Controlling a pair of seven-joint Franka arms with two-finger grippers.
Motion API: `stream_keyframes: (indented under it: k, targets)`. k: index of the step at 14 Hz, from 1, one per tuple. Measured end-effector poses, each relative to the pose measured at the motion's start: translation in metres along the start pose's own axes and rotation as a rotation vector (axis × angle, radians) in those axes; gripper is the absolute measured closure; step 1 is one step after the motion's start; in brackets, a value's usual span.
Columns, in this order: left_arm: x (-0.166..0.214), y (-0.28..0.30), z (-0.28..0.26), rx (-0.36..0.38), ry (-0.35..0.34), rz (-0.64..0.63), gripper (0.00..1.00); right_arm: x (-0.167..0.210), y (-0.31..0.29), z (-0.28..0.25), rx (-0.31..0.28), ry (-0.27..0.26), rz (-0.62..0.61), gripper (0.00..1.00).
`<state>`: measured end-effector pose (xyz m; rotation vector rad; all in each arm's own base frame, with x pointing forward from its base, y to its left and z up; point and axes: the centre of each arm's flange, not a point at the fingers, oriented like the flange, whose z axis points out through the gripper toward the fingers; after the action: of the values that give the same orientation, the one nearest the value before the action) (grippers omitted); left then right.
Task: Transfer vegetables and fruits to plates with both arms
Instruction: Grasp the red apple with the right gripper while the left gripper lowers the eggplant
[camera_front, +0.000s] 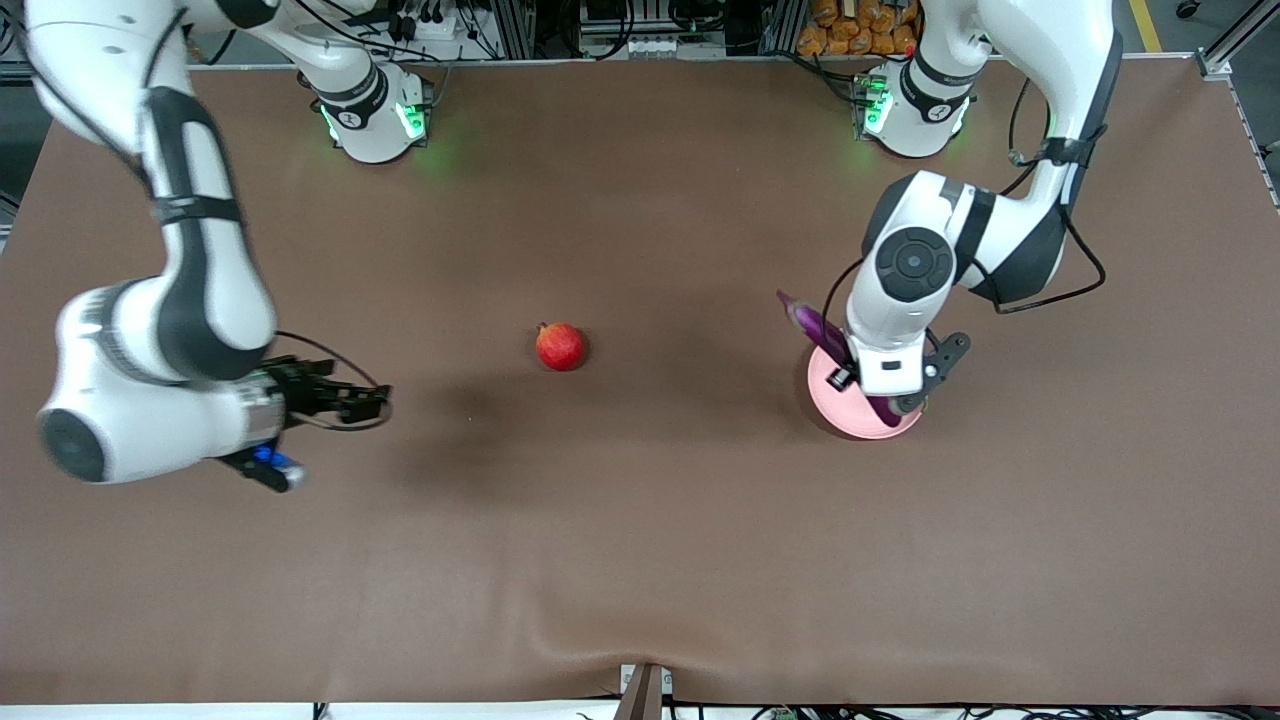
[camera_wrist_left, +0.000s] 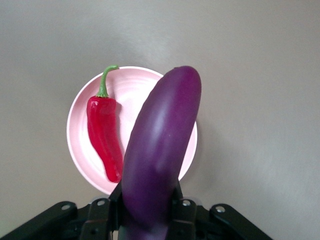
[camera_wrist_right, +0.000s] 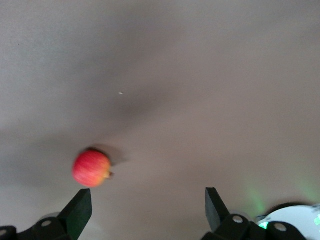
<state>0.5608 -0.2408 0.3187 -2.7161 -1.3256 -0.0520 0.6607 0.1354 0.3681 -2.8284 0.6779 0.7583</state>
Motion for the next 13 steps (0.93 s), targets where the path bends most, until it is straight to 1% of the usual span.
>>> stream_keyframes:
  k: [2, 4, 5, 7, 9, 11, 13]
  targets:
    - [0.012, 0.000, 0.014, -0.029, -0.001, -0.147, 0.63, -0.025, -0.037, 0.018, -0.025, 0.000, 0.051, 0.00]
    - [0.014, 0.003, 0.034, -0.032, -0.006, -0.232, 0.63, -0.046, -0.066, 0.037, -0.034, -0.002, 0.106, 0.00]
    - [0.012, 0.004, 0.047, -0.019, -0.010, -0.253, 0.63, -0.054, -0.079, 0.048, -0.031, 0.006, 0.132, 0.00]
    - [0.016, 0.003, 0.071, 0.010, -0.008, -0.270, 0.63, -0.067, -0.103, 0.076, -0.025, 0.036, 0.161, 0.00]
    - [0.031, -0.002, 0.090, 0.032, 0.026, -0.257, 0.63, -0.076, -0.122, 0.108, -0.013, 0.075, 0.174, 0.00]
    - [0.042, -0.006, 0.109, 0.046, 0.051, -0.242, 0.63, -0.081, -0.132, 0.132, -0.008, 0.098, 0.174, 0.00]
    - [0.048, -0.009, 0.122, 0.054, 0.050, -0.246, 0.63, -0.083, -0.136, 0.165, 0.007, 0.135, 0.175, 0.00]
